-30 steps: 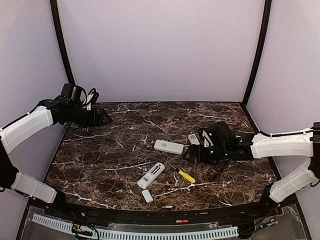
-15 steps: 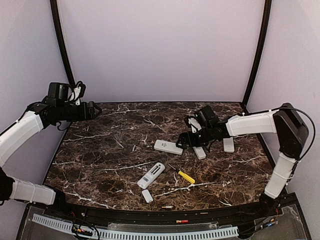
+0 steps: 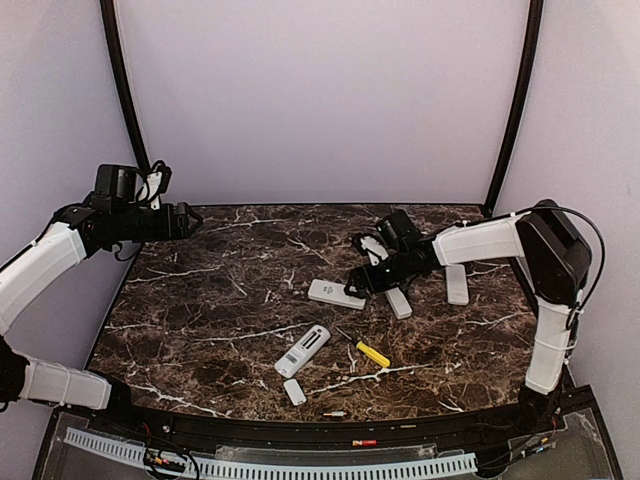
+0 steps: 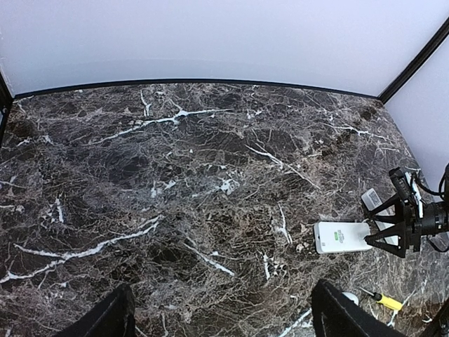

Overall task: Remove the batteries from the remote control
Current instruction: Pick up the remote control from the center of the board.

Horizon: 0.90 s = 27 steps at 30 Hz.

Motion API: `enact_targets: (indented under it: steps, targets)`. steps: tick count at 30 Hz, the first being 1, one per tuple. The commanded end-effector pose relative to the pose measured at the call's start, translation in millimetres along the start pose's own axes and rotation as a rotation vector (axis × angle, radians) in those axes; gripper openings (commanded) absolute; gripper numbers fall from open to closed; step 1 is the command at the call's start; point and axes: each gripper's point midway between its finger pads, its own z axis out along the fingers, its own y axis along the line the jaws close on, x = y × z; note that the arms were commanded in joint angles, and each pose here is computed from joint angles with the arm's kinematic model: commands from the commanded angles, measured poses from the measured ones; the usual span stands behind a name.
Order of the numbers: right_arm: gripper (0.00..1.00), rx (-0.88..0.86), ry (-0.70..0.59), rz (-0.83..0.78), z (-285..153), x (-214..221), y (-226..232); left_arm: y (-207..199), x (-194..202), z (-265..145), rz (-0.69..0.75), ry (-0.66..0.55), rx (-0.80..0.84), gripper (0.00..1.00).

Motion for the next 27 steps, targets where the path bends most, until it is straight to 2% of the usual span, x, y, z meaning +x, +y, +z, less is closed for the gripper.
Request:
enact_targets:
  steps: [1, 10, 27]
  targets:
    - [0.80, -0.005, 0.001, -0.034, 6.1, -3.3, -2.3, 2.7, 3.9, 3.0, 0.019, 0.014, -0.005, 0.86]
    - [0.73, 0.024, 0.014, -0.065, 10.7, 4.2, -6.3, 3.8, 5.4, 5.6, 0.017, 0.027, -0.009, 0.86]
    - [0.75, -0.012, 0.091, -0.236, 25.0, 23.2, 25.7, 3.8, 5.4, 4.0, 0.020, 0.023, -0.011, 0.86]
